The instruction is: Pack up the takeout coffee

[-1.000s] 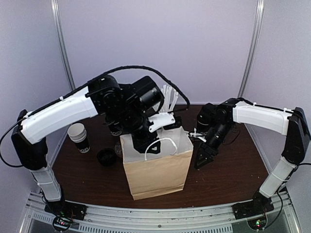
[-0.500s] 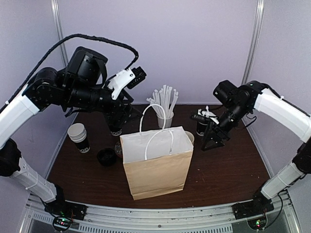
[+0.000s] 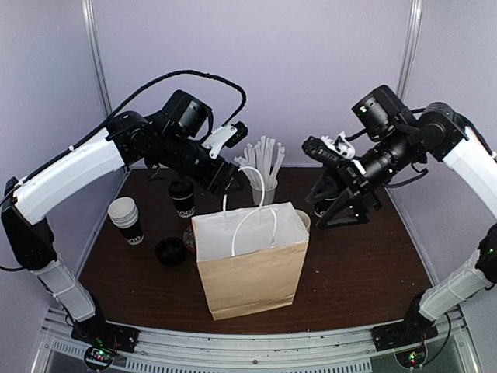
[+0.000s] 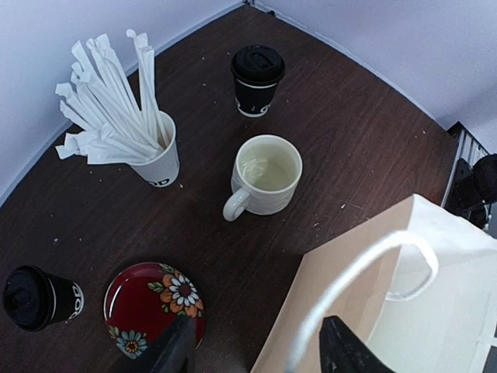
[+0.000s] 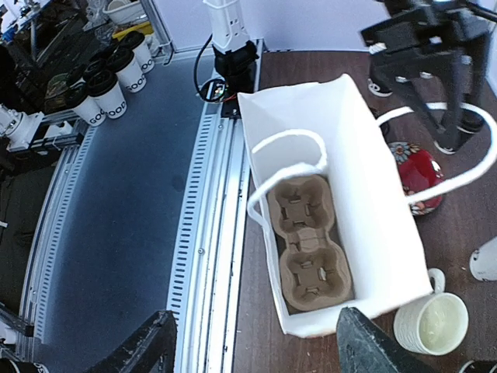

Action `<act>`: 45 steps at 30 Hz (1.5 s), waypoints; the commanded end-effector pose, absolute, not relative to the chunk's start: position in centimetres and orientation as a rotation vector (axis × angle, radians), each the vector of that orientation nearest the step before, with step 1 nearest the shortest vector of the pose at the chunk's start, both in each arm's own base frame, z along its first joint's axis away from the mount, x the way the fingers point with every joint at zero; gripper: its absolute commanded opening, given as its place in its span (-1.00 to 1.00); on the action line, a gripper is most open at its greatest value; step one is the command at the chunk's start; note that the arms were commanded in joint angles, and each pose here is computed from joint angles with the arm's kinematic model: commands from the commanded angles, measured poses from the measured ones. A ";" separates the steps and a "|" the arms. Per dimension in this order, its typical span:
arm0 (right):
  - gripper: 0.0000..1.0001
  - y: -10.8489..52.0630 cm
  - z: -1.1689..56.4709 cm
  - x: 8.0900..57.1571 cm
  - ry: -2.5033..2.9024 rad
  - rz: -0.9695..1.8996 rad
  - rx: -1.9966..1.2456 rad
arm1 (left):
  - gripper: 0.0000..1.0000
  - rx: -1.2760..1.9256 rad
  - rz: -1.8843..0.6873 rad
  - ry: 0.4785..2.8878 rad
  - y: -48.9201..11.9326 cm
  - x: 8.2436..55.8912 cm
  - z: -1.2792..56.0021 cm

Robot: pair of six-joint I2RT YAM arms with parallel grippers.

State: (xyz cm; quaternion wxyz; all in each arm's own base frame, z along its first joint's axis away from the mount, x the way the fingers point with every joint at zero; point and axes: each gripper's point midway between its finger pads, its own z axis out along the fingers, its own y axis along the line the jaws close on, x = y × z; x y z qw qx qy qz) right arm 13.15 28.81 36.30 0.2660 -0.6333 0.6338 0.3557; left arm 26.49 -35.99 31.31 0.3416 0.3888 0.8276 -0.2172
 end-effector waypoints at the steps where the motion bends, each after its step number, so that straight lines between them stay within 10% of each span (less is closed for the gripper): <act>1: 0.49 32.3 35.1 12.6 1.738 0.984 -1.784 | -0.01 0.956 -0.732 2.108 -37.5 27.8 33.4; 9: -0.04 36.7 36.0 10.9 1.619 1.008 -1.847 | -0.98 1.032 -0.840 2.045 -39.0 27.1 35.1; 13: -0.38 36.8 36.6 9.0 1.534 1.027 -1.909 | -1.00 1.057 -0.965 1.964 -39.5 25.4 37.7; 21: 0.52 32.2 37.0 8.8 1.436 0.805 -2.008 | -1.00 1.122 -1.055 1.900 -39.9 22.1 38.7; 45: 0.60 22.8 35.7 20.4 1.804 0.787 -1.442 | -1.00 1.461 -1.092 1.898 -38.8 6.9 32.0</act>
